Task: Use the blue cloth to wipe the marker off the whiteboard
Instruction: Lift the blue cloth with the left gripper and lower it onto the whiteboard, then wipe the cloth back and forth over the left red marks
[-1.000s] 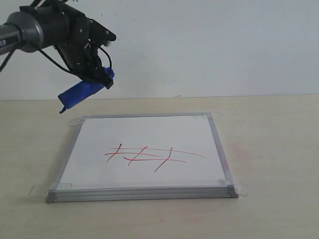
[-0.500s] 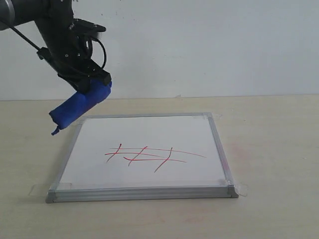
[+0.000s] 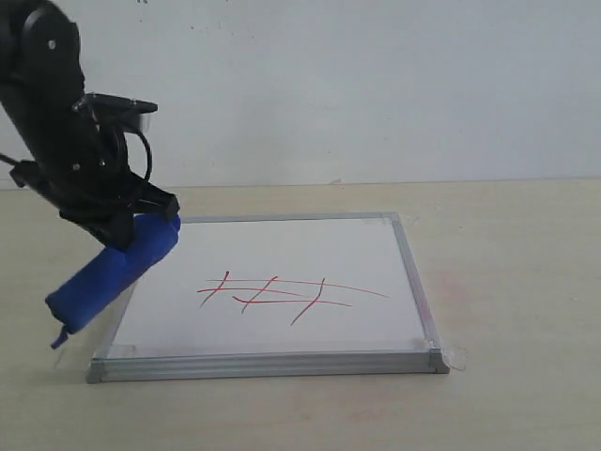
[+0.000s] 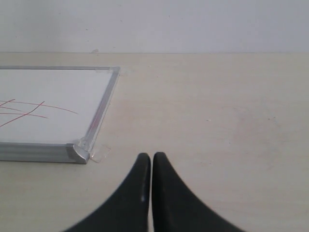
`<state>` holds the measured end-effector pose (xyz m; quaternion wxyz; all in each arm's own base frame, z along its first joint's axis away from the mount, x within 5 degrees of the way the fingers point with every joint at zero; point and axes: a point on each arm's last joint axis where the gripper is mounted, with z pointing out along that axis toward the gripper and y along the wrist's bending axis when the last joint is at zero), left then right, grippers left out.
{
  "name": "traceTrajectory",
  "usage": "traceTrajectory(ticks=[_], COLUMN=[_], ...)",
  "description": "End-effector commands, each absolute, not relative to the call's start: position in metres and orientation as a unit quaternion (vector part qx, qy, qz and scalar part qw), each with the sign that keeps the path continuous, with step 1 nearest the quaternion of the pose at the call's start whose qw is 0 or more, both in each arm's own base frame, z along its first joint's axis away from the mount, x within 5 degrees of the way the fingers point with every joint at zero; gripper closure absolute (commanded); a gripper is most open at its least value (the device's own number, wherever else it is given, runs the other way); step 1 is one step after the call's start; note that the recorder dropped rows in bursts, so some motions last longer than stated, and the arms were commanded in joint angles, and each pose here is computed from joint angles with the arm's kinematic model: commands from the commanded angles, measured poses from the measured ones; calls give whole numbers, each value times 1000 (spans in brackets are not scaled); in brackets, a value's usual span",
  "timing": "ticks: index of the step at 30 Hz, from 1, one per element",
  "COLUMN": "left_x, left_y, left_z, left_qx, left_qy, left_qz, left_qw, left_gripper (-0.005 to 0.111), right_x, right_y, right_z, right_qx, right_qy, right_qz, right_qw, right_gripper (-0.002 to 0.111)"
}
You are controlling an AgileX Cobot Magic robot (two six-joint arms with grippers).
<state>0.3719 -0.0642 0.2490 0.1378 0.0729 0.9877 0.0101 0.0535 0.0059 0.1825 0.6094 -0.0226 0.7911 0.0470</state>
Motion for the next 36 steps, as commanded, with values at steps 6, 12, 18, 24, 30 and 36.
traceTrajectory(ticks=[6,12,18,24,30,36], left_x=[370,385,397,406,411,417], left_y=[-79,-76,-78,-81,-92,-135], left_z=[202,188,176,146,124,125], left_qx=[-87,-121,-127,-146,-187,-178], left_qy=[958,946,948,956,953,942], left_qz=[-127,-119,-115,-111,-138,-206], left_qw=[243,278,269,231,194,195], left_gripper=[103,103,103,103,103,103], right_x=[53,53,53,53,53,53], right_y=[6,6,6,6,6,6], right_z=[183,183,183,183,183,183], right_qx=[-26,-26,-26,-26,-26,-26], right_qy=[788,788,788,788,788,788], right_qz=[46,46,46,46,46,46], right_qw=[613,613,613,613,613,613], right_gripper=[107,107,107,107,107,107])
